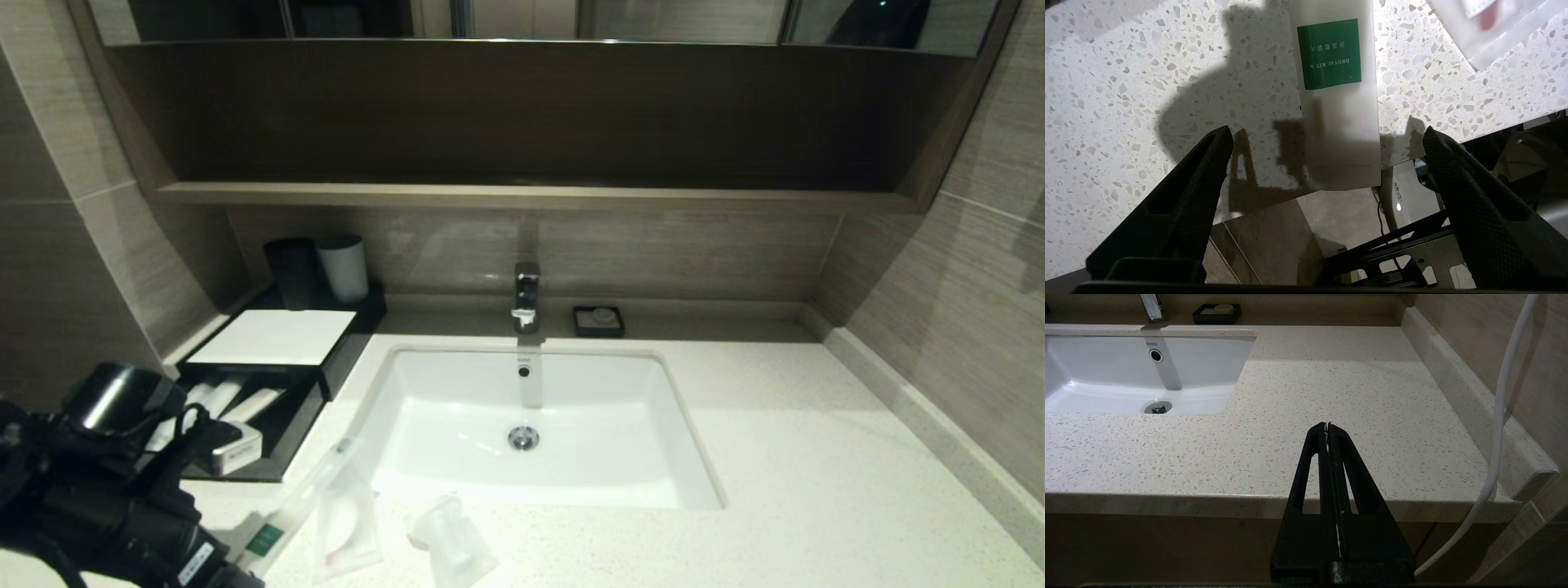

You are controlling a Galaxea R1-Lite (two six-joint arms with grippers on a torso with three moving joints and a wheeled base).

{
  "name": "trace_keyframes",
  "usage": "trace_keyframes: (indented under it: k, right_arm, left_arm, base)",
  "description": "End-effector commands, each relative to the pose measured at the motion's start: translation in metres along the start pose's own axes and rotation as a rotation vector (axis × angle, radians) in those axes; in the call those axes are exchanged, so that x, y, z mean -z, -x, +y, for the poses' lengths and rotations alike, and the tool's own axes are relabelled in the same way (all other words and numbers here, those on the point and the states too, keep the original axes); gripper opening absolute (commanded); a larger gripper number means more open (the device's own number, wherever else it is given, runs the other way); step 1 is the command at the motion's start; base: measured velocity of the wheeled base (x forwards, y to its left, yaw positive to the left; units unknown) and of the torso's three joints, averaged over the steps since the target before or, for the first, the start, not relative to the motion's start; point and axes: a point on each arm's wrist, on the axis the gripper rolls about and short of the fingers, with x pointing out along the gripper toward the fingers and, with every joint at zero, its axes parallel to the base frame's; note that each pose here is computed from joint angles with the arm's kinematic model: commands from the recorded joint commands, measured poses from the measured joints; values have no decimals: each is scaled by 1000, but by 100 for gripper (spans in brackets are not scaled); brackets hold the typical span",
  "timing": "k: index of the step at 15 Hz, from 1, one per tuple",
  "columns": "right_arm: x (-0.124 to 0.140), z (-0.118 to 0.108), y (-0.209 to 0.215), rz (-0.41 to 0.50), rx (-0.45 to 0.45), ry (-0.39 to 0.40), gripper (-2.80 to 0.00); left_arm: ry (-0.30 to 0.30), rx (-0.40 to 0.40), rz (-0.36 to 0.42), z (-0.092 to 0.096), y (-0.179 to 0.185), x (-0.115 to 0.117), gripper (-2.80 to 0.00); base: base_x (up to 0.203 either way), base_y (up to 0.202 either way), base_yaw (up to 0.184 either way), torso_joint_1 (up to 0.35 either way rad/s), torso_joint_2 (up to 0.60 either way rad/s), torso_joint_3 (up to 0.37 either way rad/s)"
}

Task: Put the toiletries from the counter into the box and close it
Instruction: Pick up the bathroom toiletry

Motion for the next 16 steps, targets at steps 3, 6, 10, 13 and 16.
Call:
trace_keyframes:
  k: [3, 6, 10, 13, 16]
  right_arm:
    - [0, 0, 0, 1, 0, 1, -280]
    - [0, 0, 0, 1, 0, 1, -280]
    - [0, 0, 0, 1, 0, 1, -280]
    - [0, 0, 0, 1, 0, 1, -280]
    - [0, 0, 0, 1, 0, -1, -280]
  left_arm:
    - [-7, 13, 22, -1, -6, -1, 0]
    - [-14, 16, 26, -2, -7, -2, 0]
    - [-19, 18, 28, -4, -8, -3, 0]
    - [-16, 21, 40, -3, -11, -3, 0]
    - [-15, 26, 49, -2, -13, -4, 0]
  base:
    - [0, 0, 0, 0, 0, 0]
    - [0, 0, 0, 0, 0, 0]
    - [0, 0, 0, 0, 0, 0]
    - [0, 0, 0, 0, 0, 0]
    - [0, 0, 0, 0, 0, 0]
